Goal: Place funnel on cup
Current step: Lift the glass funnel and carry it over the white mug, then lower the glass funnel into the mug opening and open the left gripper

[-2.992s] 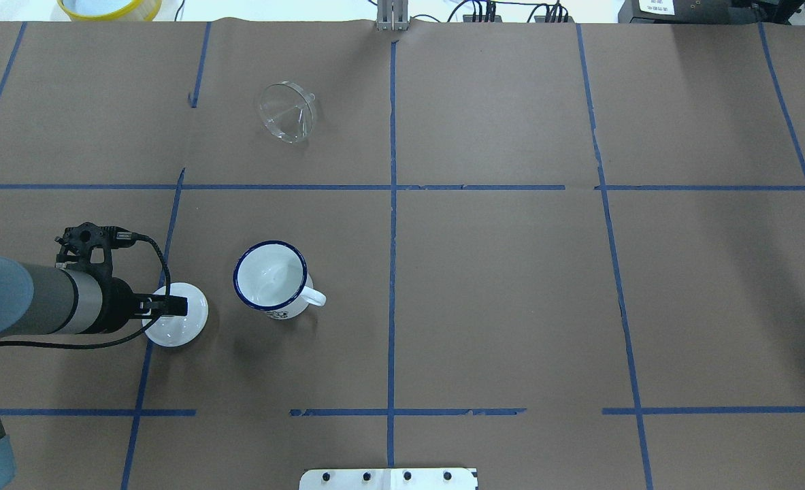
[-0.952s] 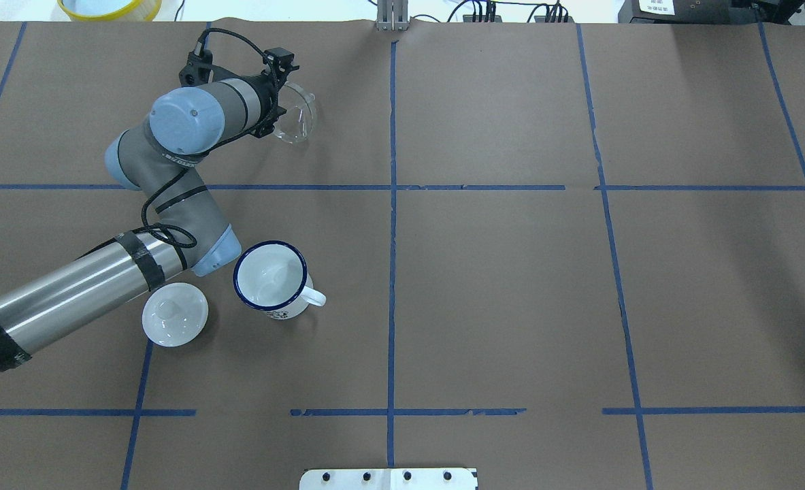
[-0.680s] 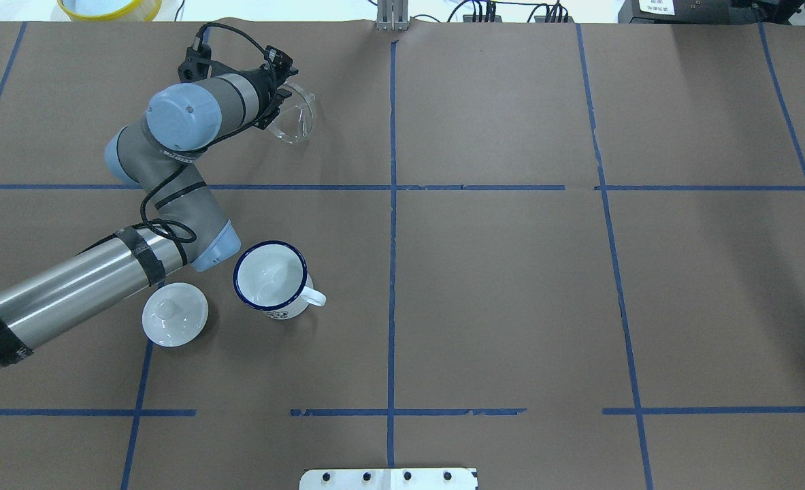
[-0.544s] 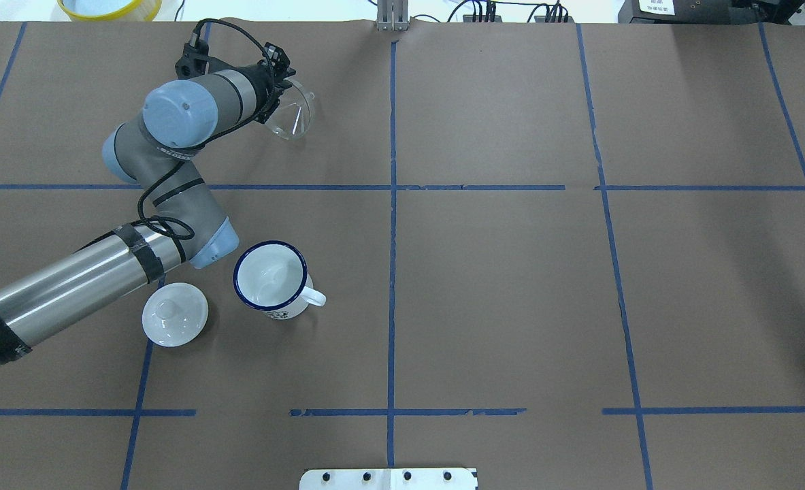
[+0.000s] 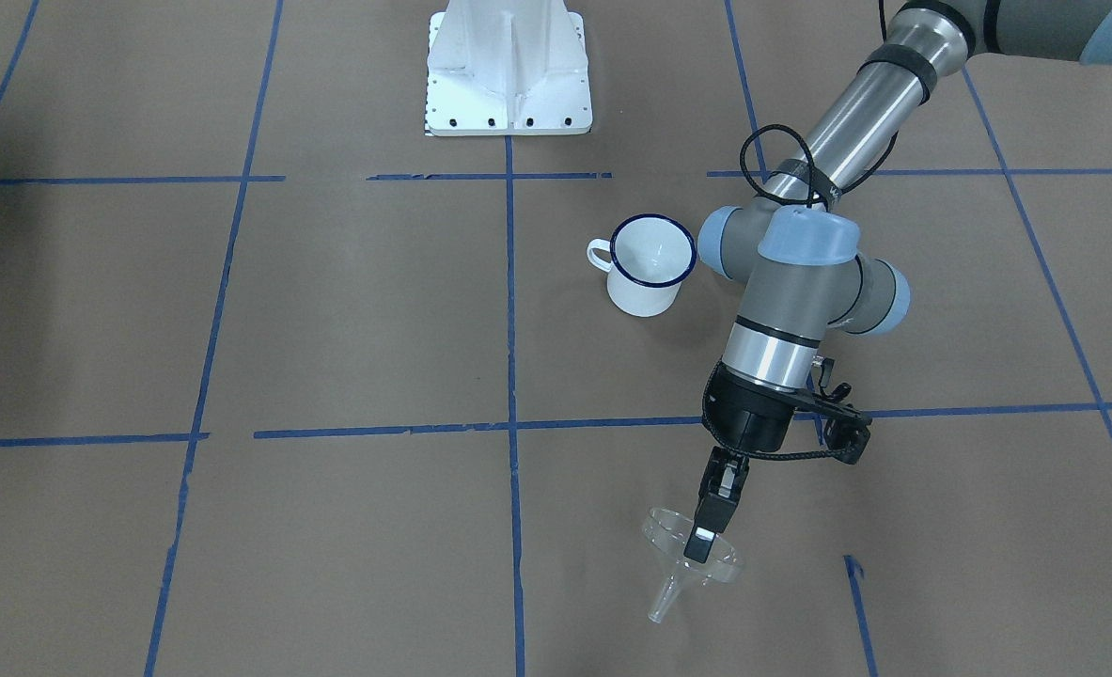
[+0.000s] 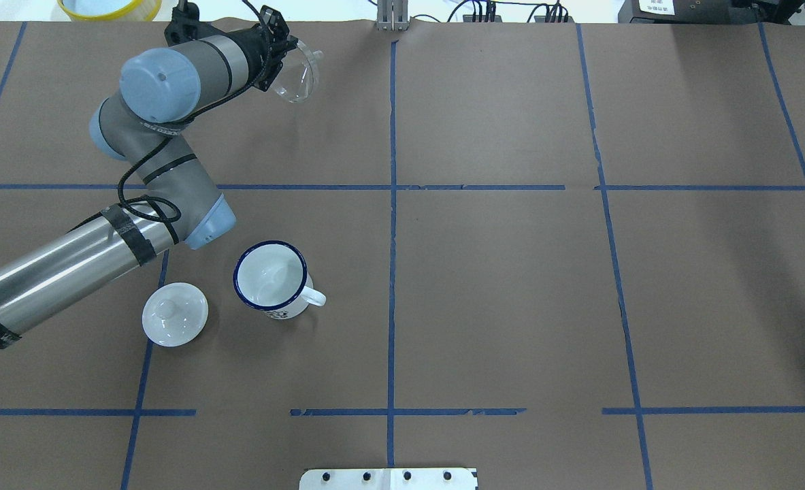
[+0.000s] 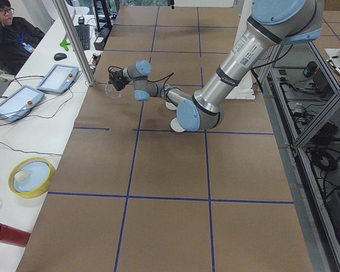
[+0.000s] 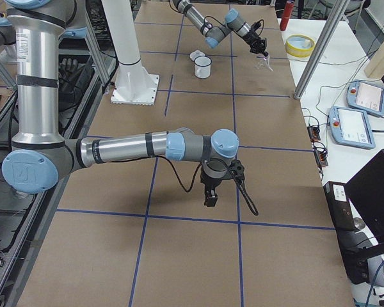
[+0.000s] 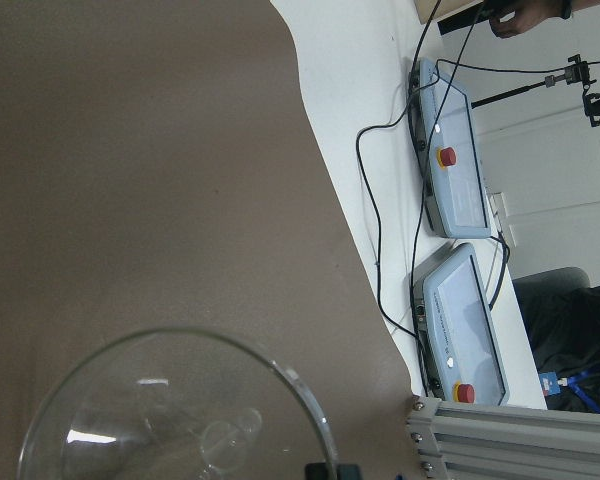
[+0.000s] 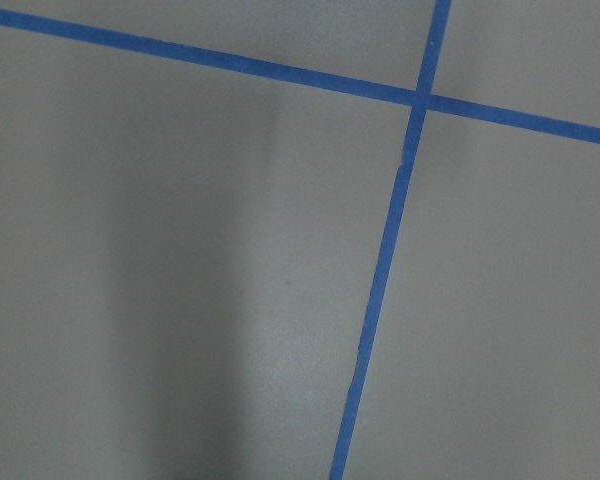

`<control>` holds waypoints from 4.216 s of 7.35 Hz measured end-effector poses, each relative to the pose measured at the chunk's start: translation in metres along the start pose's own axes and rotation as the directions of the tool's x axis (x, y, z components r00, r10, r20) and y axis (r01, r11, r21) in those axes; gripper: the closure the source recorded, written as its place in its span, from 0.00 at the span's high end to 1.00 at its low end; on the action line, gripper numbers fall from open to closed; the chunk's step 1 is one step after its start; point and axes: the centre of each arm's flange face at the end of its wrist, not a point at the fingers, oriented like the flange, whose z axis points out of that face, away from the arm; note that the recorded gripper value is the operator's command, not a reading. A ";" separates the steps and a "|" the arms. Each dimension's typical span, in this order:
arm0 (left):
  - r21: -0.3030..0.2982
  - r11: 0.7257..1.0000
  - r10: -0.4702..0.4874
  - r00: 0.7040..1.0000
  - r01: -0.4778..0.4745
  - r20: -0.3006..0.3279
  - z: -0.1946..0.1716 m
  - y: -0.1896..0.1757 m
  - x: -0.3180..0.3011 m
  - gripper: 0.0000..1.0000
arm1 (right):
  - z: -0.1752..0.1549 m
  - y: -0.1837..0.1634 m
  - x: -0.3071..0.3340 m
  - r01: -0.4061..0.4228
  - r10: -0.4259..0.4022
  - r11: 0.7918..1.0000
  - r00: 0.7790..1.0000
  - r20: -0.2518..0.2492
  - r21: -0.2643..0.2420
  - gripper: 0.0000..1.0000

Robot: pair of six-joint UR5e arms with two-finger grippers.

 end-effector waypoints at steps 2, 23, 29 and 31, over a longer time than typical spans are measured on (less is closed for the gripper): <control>-0.104 0.993 0.058 0.997 -0.052 0.053 -0.057 0.025 0.041 0.00 | 0.000 0.000 0.000 0.000 0.000 1.000 1.000 0.000 0.000 1.00; -0.567 0.742 0.667 0.313 -0.357 0.676 -0.129 0.188 -0.037 0.00 | 0.000 0.000 0.000 0.000 0.000 1.000 1.000 0.000 0.000 1.00; -0.598 0.719 0.694 0.313 -0.354 0.649 -0.131 0.205 -0.053 0.43 | 0.000 0.000 0.000 0.000 0.000 1.000 1.000 0.000 0.000 1.00; -0.599 0.719 0.694 0.313 -0.354 0.648 -0.133 0.204 -0.055 1.00 | 0.000 0.000 0.000 -0.001 0.001 1.000 1.000 0.000 -0.001 1.00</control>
